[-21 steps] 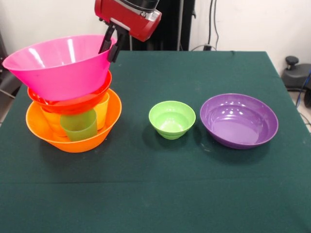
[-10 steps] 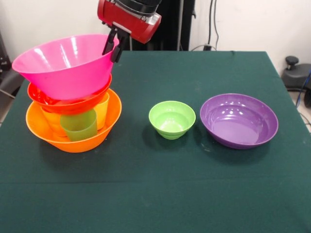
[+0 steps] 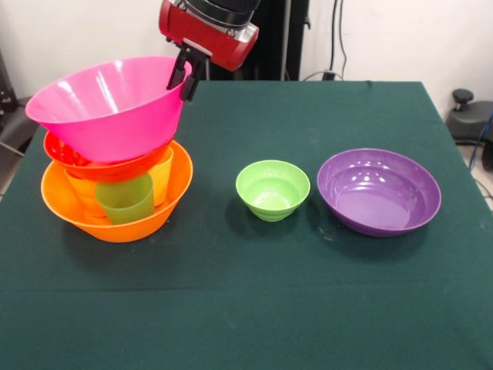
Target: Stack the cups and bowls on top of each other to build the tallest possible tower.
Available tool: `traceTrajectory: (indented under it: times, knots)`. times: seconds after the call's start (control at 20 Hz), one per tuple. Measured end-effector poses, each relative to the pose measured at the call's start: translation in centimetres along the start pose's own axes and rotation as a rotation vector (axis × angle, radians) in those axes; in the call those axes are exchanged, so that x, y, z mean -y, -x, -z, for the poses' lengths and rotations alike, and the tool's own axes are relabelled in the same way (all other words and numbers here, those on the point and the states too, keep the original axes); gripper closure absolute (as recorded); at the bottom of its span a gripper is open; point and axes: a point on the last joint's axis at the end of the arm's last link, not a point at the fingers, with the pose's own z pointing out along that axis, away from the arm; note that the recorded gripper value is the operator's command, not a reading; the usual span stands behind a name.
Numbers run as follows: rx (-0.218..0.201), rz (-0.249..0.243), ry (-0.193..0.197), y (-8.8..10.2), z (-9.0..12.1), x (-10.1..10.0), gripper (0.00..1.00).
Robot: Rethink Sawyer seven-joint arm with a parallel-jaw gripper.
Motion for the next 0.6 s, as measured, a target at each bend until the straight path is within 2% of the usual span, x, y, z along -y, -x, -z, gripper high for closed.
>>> traceTrajectory:
  times: [0.6]
  knots:
    - [0.001,0.005,0.007,0.01,0.07,-0.41,1.0]
